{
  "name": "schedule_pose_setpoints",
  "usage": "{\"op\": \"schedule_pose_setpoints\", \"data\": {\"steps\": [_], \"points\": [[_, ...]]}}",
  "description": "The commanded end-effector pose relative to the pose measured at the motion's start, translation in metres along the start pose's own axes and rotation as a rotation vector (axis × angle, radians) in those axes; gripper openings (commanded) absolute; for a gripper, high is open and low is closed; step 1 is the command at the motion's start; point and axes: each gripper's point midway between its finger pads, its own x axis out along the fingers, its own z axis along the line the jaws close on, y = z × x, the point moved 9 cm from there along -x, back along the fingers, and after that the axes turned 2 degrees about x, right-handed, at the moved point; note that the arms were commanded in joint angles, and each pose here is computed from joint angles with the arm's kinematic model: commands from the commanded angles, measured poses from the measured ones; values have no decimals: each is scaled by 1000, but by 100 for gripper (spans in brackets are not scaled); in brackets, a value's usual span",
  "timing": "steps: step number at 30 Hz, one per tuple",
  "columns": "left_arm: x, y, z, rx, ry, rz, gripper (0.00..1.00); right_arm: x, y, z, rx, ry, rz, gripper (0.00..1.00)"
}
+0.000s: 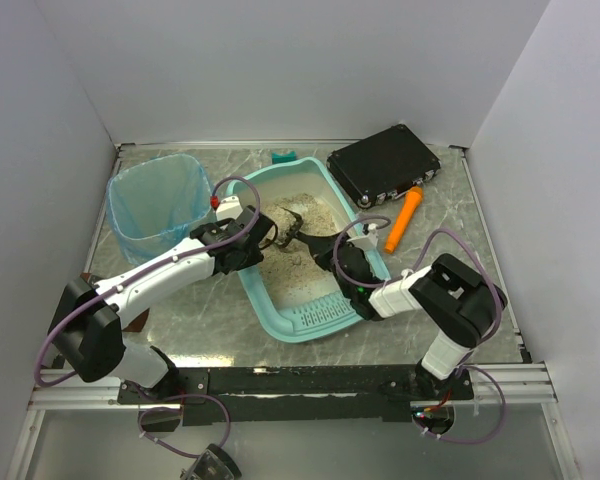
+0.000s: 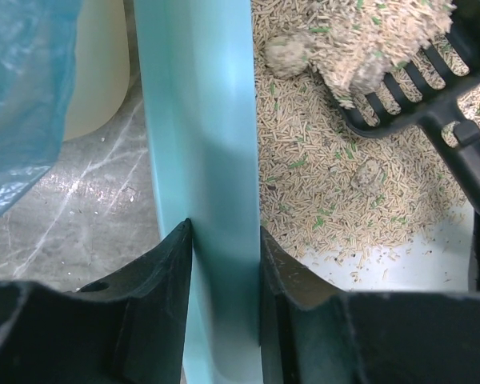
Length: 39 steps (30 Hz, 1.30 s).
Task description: Clean the litter box
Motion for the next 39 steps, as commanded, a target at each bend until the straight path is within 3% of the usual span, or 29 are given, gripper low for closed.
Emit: {"op": "schedule_pose_setpoints", "data": {"steps": [1, 15, 18, 27, 32, 39], "points": [[-18, -16, -20, -95, 110, -35, 1, -11, -30, 43, 164, -212, -97, 0], [-21, -20, -22, -131, 99, -36, 1, -44, -58, 69, 224, -304, -131, 0], [-23, -21, -23, -136, 117, -41, 6, -51, -65, 70, 230, -299, -153, 0], [-31, -24, -23, -119, 187, -48, 30, -80, -77, 57, 332, -245, -150, 0], [-46, -25, -20, -74, 286, -53, 56, -93, -83, 49, 384, -217, -160, 0], [-64, -29, -14, -57, 400, -94, 90, -97, -80, 57, 458, -364, -49, 0]]}}
